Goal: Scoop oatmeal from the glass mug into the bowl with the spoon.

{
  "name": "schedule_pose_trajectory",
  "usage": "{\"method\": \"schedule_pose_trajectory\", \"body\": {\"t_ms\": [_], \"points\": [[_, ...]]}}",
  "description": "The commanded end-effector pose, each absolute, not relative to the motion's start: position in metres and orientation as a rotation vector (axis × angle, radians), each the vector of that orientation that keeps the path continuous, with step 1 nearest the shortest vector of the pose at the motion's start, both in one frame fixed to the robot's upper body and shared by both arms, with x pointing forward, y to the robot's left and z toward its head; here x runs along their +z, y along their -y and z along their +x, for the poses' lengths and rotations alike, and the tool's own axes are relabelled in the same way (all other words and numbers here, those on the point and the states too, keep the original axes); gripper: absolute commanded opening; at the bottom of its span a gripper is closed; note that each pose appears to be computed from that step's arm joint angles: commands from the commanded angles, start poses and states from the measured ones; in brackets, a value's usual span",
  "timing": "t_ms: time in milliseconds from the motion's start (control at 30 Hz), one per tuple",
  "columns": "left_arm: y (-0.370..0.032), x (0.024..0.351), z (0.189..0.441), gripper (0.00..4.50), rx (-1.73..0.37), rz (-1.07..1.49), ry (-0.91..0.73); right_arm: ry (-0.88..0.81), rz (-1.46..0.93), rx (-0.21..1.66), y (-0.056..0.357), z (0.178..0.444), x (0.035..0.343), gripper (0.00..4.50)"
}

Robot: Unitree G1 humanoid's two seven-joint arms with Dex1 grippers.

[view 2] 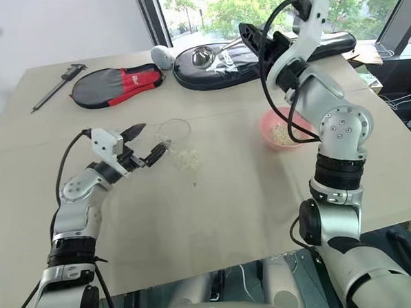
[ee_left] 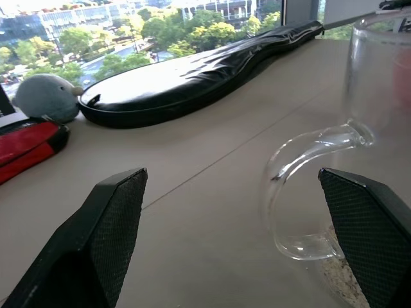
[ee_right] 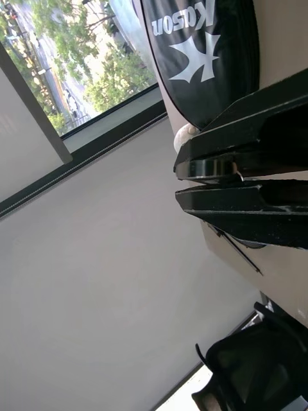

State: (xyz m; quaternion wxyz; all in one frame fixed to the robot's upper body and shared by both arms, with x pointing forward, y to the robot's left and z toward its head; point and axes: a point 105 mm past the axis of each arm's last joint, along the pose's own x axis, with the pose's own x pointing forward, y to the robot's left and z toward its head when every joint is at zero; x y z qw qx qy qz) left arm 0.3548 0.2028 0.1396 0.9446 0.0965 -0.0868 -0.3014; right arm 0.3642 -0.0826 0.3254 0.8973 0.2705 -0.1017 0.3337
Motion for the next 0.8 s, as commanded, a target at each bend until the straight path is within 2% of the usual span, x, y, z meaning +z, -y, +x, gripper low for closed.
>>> {"method": "schedule_pose_trajectory", "body": {"t_ms": [33, 100, 233, 267, 300, 333, 600, 700, 800], "points": [[-0.194, 0.146, 0.357, 3.94, -0.649, 0.222, 0.219, 0.277, 0.544, 0.726, 0.082, 0.351, 0.342, 0.0], [-0.192, 0.145, 0.359, 3.3, -0.651, 0.219, 0.22, 0.277, 0.545, 0.727, 0.081, 0.35, 0.342, 0.0], [-0.192, 0.143, 0.363, 1.17, -0.638, 0.206, 0.223, 0.269, 0.544, 0.748, 0.077, 0.347, 0.342, 0.0], [-0.191, 0.142, 0.363, 0.88, -0.635, 0.204, 0.222, 0.264, 0.54, 0.757, 0.076, 0.346, 0.342, 0.0], [-0.19, 0.141, 0.364, 0.27, -0.635, 0.203, 0.221, 0.259, 0.538, 0.768, 0.074, 0.345, 0.341, 0.0], [-0.189, 0.141, 0.364, 0.13, -0.636, 0.203, 0.221, 0.25, 0.534, 0.787, 0.071, 0.343, 0.34, 0.0], [-0.183, 0.146, 0.364, 0.13, -0.631, 0.22, 0.244, 0.149, 0.402, 1.004, 0.048, 0.316, 0.324, 0.0], [-0.177, 0.157, 0.365, 0.13, -0.634, 0.233, 0.279, 0.089, 0.303, 1.101, 0.041, 0.301, 0.31, 0.0], [-0.172, 0.17, 0.367, 0.13, -0.634, 0.248, 0.318, 0.039, 0.166, 1.117, 0.037, 0.297, 0.292, 0.0]]}}
